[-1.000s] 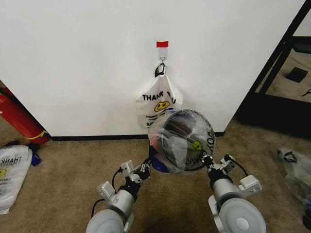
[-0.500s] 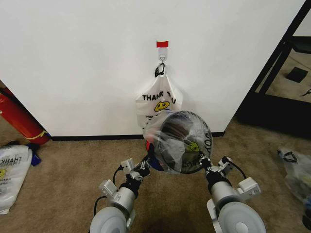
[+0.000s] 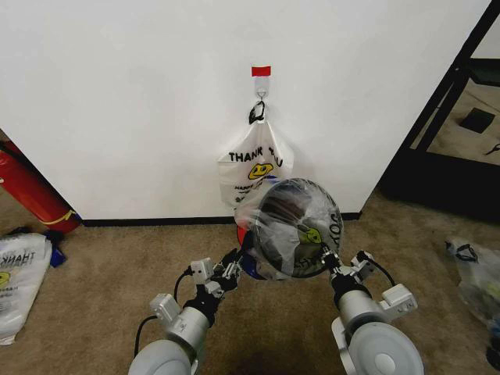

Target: Pick up the garbage bag from the wall and place it over the trash bin.

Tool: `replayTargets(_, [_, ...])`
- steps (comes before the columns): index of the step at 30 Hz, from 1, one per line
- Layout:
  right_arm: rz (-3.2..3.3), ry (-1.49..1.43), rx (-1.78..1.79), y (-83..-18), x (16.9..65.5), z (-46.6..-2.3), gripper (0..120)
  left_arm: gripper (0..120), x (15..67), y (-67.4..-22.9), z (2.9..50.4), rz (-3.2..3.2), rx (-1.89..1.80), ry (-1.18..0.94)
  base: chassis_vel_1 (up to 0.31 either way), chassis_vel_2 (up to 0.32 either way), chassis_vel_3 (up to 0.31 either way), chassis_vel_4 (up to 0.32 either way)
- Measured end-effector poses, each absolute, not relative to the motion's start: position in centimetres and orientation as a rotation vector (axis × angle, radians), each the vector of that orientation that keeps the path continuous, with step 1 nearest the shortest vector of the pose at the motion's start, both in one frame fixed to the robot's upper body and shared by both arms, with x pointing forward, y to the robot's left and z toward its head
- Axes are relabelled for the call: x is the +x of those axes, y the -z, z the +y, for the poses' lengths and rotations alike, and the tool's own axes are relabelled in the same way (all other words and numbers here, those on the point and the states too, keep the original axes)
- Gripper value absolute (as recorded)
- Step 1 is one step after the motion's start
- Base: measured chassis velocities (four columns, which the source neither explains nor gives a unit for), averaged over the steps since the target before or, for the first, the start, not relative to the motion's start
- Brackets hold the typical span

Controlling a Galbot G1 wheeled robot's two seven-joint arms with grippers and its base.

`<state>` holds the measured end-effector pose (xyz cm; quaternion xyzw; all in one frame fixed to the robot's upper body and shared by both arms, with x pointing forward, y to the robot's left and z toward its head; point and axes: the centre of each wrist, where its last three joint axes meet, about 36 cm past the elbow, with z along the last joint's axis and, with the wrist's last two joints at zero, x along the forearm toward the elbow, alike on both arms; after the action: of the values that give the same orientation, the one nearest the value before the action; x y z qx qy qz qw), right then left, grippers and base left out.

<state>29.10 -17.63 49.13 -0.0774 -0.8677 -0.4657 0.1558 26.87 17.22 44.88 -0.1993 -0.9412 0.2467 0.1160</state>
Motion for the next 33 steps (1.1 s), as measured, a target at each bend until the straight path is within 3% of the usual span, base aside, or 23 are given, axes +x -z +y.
replayTargets(12, [-2.657,1.143,-0.330,-47.4,29.5,-17.0,0,92,25.7,-48.3,17.7,-2.983,-0.490,-0.558,0.000,0.000,0.000,0.000])
replayTargets(14, [-2.697,1.101,-0.351,-47.2,29.4,-16.6,0,90,25.5,-49.0,17.6,-3.006,-0.522,-0.542,0.000,0.000,0.000,0.000])
replayTargets(20, [-2.805,0.939,-0.396,-45.8,29.4,-14.8,0,63,24.9,-48.3,15.4,-2.977,-0.657,-0.487,0.000,0.000,0.000,0.000])
replayTargets(33, [-3.056,0.584,-0.320,-42.5,29.8,-10.9,0,19,25.3,-47.6,15.5,-2.883,-0.724,-0.302,0.000,0.000,0.000,0.000])
